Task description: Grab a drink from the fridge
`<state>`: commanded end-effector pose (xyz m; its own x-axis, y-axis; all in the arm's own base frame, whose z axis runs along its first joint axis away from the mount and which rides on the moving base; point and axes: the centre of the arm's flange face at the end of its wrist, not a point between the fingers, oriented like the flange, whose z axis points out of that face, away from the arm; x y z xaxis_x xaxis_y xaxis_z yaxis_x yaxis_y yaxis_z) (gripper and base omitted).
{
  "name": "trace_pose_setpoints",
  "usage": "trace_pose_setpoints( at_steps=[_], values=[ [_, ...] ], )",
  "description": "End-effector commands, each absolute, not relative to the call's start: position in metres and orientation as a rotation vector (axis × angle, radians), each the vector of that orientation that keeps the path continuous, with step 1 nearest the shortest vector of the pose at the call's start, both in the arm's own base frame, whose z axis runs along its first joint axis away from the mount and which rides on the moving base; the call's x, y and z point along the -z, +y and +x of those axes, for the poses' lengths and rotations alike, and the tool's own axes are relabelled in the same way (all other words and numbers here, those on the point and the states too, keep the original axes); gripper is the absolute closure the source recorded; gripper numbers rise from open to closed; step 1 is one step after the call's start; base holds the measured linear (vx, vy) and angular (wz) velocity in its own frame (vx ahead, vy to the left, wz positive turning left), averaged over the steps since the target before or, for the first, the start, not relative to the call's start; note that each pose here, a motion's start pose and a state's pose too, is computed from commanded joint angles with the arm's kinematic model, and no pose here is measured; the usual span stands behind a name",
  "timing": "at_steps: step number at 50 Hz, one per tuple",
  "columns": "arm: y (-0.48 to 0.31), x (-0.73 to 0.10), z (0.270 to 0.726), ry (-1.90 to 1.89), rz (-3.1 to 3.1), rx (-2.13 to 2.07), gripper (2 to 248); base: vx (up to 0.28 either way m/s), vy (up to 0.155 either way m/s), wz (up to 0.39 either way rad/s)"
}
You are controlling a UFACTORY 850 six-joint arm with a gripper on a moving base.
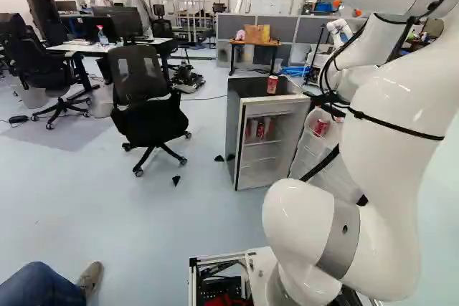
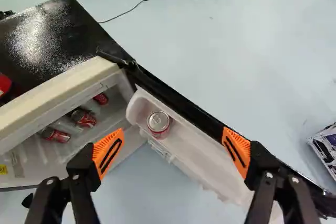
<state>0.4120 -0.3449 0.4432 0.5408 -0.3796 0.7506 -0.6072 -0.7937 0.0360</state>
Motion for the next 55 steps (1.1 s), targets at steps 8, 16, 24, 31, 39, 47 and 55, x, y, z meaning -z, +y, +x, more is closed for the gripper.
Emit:
trace_pose_setpoints(
  at_steps=[8,16,24,31,39,47,55],
  values=[
    [-0.357,-0.451,0.412,-0.840,2.476,-1.102,3,0.000,0.000,0.000],
    [-0.369,-0.458,0.411,-0.861,2.469,-1.087,3,0.000,0.000,0.000],
    [-0.380,-0.465,0.410,-0.883,2.464,-1.069,3,0.000,0.000,0.000],
    [-0.390,-0.471,0.409,-0.903,2.463,-1.049,3,0.000,0.000,0.000],
    [-0.402,-0.478,0.408,-0.926,2.462,-1.025,3,0.000,0.000,0.000],
    [-0.414,-0.476,0.408,-0.953,2.474,-0.985,3,0.000,0.000,0.000],
    [-0.428,-0.473,0.408,-0.981,2.486,-0.943,3,0.000,0.000,0.000]
  ],
)
